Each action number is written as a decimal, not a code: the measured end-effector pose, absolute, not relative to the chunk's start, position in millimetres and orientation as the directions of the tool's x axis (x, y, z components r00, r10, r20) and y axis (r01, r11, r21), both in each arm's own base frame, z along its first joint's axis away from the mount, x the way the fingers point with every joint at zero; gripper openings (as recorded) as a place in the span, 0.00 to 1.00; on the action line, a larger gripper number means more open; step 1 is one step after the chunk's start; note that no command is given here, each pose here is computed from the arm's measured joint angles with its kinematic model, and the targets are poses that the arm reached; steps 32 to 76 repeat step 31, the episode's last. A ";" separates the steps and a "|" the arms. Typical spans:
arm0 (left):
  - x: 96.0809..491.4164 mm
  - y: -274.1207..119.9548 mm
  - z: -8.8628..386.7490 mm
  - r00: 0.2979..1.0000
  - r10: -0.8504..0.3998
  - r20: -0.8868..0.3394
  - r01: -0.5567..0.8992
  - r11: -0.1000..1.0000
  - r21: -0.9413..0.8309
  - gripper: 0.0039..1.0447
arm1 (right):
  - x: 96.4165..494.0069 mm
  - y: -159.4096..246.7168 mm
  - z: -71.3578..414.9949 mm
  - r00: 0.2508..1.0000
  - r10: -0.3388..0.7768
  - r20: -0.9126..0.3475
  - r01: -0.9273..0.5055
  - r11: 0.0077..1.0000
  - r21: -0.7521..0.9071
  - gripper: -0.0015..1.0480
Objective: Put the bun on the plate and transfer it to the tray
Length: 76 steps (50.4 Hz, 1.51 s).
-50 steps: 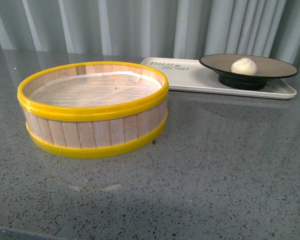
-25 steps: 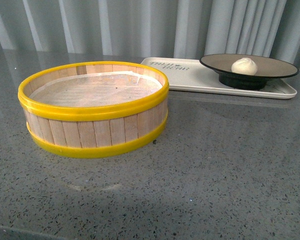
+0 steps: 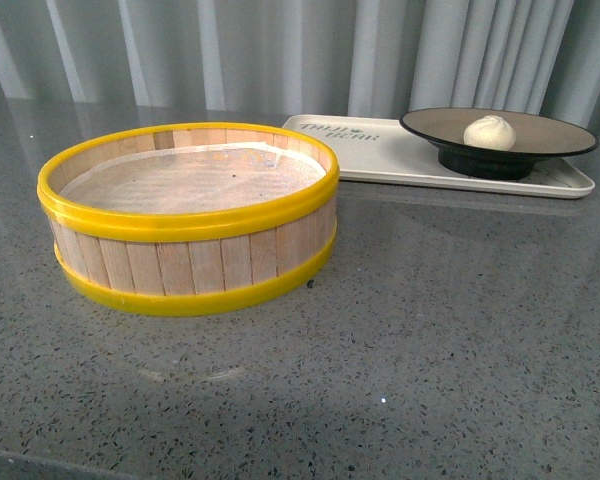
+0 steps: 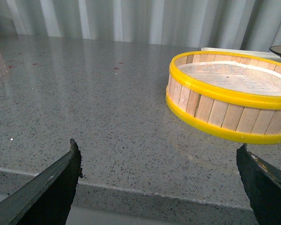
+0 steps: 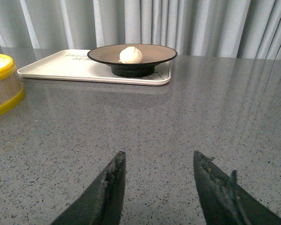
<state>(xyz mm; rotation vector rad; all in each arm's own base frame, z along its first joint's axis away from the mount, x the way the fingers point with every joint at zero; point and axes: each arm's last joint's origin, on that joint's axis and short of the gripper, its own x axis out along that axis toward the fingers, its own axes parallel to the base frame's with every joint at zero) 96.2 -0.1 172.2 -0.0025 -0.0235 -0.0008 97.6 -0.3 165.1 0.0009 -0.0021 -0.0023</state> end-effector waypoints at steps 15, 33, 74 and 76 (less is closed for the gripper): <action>96.2 -0.1 172.2 1.000 -0.001 0.023 0.001 1.000 -0.002 0.94 | 97.6 -0.3 165.2 1.000 -0.002 0.002 0.002 1.000 0.002 0.91; 96.2 -0.1 172.2 1.000 -0.001 0.023 0.001 1.000 -0.002 0.94 | 97.6 -0.3 165.2 1.000 -0.002 0.002 0.002 1.000 0.002 0.92; 96.2 -0.1 172.2 1.000 -0.001 0.023 0.001 1.000 -0.002 0.94 | 97.6 -0.3 165.2 1.000 -0.002 0.002 0.002 1.000 0.002 0.92; 96.2 -0.1 172.2 1.000 -0.001 0.023 0.001 1.000 -0.002 0.94 | 97.6 -0.3 165.2 1.000 -0.002 0.002 0.002 1.000 0.002 0.92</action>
